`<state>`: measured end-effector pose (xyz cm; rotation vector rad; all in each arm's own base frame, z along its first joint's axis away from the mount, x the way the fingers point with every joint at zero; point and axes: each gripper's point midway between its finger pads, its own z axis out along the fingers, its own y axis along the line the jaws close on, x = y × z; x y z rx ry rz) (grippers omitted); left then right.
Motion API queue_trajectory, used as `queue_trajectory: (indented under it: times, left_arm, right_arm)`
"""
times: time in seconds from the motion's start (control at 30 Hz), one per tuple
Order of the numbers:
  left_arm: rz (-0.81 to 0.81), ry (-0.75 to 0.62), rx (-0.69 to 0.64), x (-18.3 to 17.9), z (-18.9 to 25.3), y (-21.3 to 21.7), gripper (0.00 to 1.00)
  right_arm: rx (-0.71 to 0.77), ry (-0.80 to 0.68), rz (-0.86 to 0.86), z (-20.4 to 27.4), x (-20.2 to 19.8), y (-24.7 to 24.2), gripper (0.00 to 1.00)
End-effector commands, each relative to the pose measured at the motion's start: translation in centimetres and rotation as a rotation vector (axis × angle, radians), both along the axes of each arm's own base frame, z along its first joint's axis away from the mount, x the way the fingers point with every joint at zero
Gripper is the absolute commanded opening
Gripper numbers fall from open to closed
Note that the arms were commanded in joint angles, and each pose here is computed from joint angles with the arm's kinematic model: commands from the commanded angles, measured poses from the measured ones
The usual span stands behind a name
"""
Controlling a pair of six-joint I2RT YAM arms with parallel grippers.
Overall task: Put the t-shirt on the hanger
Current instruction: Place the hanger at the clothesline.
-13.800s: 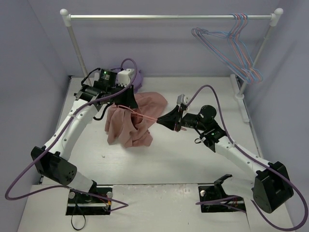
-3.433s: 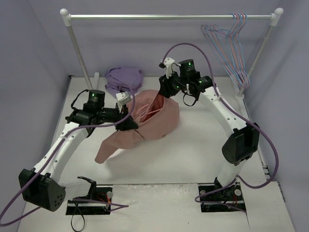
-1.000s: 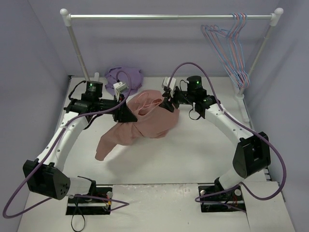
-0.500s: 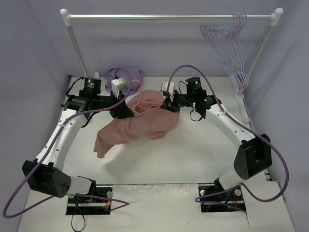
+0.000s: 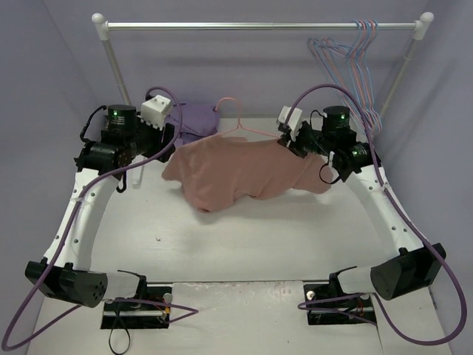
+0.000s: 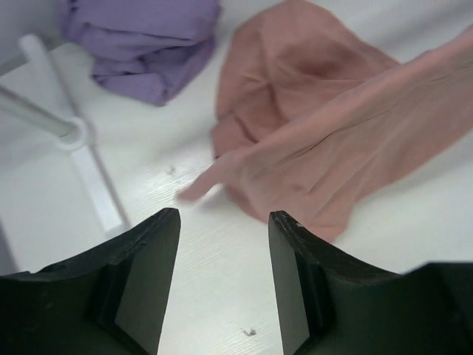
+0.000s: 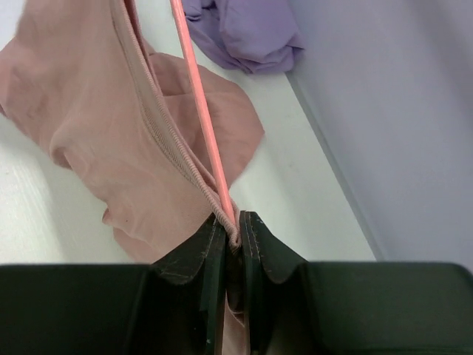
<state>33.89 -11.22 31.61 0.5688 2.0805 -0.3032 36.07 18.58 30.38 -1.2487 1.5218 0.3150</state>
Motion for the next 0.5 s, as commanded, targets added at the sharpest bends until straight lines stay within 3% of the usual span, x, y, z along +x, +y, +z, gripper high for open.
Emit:
queue_trajectory:
  times: [0.0, 0.03, 0.17, 0.3, 0.4, 0.47]
  left_arm:
    - [0.244, -0.164, 0.021, 1.5, 4.9, 3.7, 0.51]
    - [0.326, -0.181, 0.051, 1.8, 5.2, 5.2, 0.52]
    - [0.402, -0.217, 0.055, 1.5, 6.7, 6.4, 0.56]
    - [0.451, -0.232, 0.001, 1.0, 8.0, 6.7, 0.57]
    - [0.464, -0.246, -0.014, 0.6, 8.8, 6.9, 0.57]
    - [0.462, -0.248, -0.017, 0.4, 8.9, 6.8, 0.57]
  right_arm:
    - [0.042, -0.163, -0.057, 6.1, 0.9, -0.7, 0.00]
    - [0.053, -0.180, -0.069, 7.0, 1.0, -0.8, 0.00]
    - [0.189, -0.326, -0.083, 16.6, 1.3, -0.4, 0.00]
    - [0.397, -0.650, -0.098, 31.9, -1.3, -1.3, 0.00]
    - [0.561, -0.812, -0.115, 38.5, -4.1, -2.6, 0.00]
    - [0.627, -0.815, -0.083, 39.7, -5.2, -2.5, 0.00]
